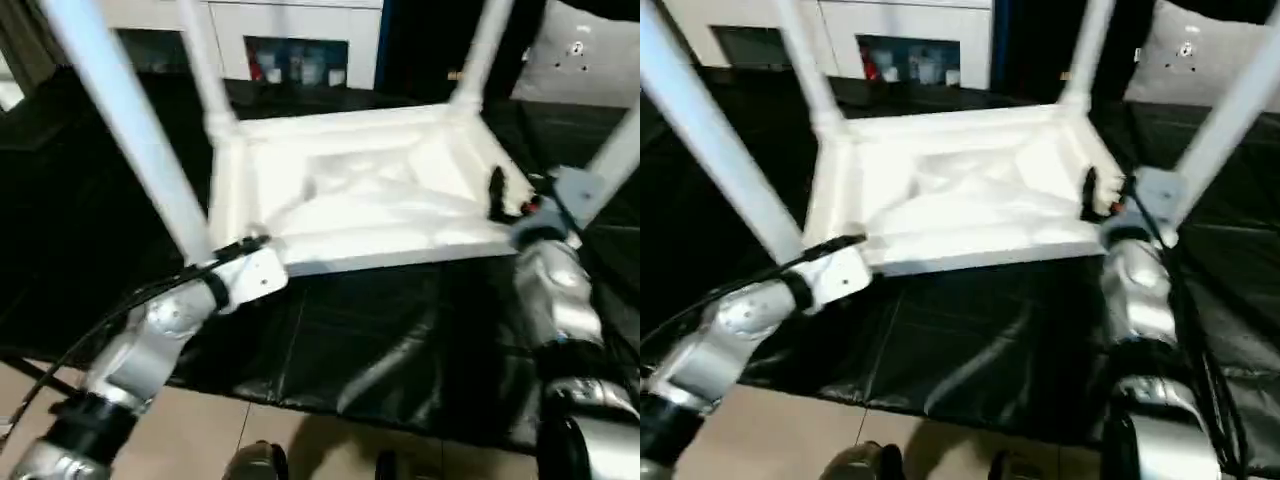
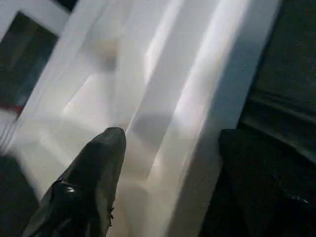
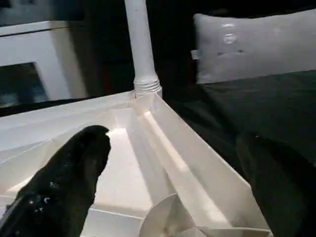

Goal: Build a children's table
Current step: Rotate leg to tighten, then rotate table base

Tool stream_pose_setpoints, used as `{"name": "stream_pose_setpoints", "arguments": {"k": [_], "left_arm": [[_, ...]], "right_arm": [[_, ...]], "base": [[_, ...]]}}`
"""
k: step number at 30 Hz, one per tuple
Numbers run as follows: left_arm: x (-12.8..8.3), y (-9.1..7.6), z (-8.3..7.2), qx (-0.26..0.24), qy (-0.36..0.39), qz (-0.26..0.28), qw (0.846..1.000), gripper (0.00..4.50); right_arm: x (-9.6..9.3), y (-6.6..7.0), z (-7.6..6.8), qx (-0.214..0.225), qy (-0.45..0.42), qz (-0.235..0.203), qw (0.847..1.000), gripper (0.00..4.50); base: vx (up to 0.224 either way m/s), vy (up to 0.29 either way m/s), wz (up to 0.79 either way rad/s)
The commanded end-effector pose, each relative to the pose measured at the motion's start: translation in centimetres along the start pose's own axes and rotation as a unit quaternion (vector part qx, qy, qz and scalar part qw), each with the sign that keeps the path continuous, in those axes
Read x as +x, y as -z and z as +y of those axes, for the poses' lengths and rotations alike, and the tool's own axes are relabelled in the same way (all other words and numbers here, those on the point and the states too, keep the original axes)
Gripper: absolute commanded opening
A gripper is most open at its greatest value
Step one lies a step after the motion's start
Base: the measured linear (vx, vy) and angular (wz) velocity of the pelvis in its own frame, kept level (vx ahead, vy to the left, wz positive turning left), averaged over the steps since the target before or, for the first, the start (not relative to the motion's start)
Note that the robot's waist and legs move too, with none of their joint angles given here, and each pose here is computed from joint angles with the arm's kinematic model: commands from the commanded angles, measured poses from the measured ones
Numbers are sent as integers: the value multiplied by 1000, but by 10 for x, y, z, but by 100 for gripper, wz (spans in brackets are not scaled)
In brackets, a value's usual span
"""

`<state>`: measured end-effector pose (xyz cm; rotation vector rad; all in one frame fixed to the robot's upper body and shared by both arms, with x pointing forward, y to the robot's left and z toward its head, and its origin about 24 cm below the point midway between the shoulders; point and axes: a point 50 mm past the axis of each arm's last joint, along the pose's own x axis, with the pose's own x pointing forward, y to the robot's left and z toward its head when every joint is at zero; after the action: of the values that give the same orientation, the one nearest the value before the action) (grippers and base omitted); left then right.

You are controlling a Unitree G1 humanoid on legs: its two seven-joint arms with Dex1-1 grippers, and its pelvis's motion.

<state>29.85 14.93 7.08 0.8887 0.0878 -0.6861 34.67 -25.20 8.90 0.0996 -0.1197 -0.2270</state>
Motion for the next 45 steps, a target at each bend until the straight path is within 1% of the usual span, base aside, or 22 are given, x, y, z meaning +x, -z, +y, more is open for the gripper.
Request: {"name": "stream_pose_setpoints", "arguments": {"k": [1,3,4,6,7,11,12,13,14,16,20,21,23,27,28,29,31,32,34,38,40,45], "left_arm": [[-1,7,10,-33,-42,9,999,337],[3,-2,10,-100,-73,-27,992,337],[4,-8,9,-170,-99,-61,979,337],[3,-11,8,-196,-107,-76,972,337],[2,-13,6,-219,-112,-92,965,355],[-7,-11,-9,-297,-120,-125,939,385],[-12,-9,-13,-322,-130,-128,929,411],[-12,-9,-13,-322,-130,-128,929,411],[-18,-6,-20,-343,-139,-127,920,416],[-32,0,-29,-354,-157,-115,915,424],[-56,9,-31,-364,-235,-121,893,438],[-57,10,-31,-364,-239,-121,892,438],[-67,14,-34,-376,-278,-110,877,438],[-73,22,-33,-390,-329,-80,856,438],[-73,24,-31,-393,-340,-73,851,438],[-69,24,-27,-385,-335,-75,856,438],[-68,23,-25,-382,-330,-79,860,438],[-61,24,-15,-390,-319,-92,859,438],[-56,25,-6,-390,-307,-98,862,438],[-45,24,5,-385,-273,-111,875,438],[-37,27,15,-366,-258,-107,888,438],[-23,27,28,-359,-225,-117,898,438]], "right_arm": [[-6,-10,-32,-8,61,-19,998,450],[-12,-8,-32,-22,45,-17,999,450],[-17,-6,-26,-24,21,-13,999,450],[-19,-5,-23,-23,7,-11,1000,450],[-21,-4,-19,-19,-6,-8,1000,450],[-29,-2,3,0,-86,7,996,450],[-33,-3,11,5,-126,11,992,450],[-33,-3,12,5,-126,11,992,450],[-39,-3,21,2,-173,15,985,450],[-49,-2,34,1,-246,30,969,450],[-71,1,53,4,-356,73,932,450],[-72,2,53,4,-361,75,929,450],[-84,2,59,-5,-406,99,908,450],[-87,8,57,-42,-403,131,905,450],[-89,12,55,-51,-397,159,903,450],[-91,15,55,-54,-399,183,897,450],[-92,16,55,-55,-401,193,894,450],[-95,22,52,-71,-397,221,888,450],[-96,26,50,-78,-387,241,886,450],[-94,29,47,-85,-362,258,892,450],[-92,31,47,-97,-346,264,895,450],[-88,33,49,-104,-332,272,897,450]], "base": [[0,0,0],[0,0,0],[0,0,0],[0,0,0],[0,0,0],[0,0,0],[0,0,0],[0,0,0],[0,0,0],[0,0,0],[0,0,0],[0,0,0],[0,0,0],[0,0,0],[0,0,0],[0,0,0],[0,0,0],[0,0,0],[0,0,0],[0,0,0],[0,0,0],[0,0,0]]}}
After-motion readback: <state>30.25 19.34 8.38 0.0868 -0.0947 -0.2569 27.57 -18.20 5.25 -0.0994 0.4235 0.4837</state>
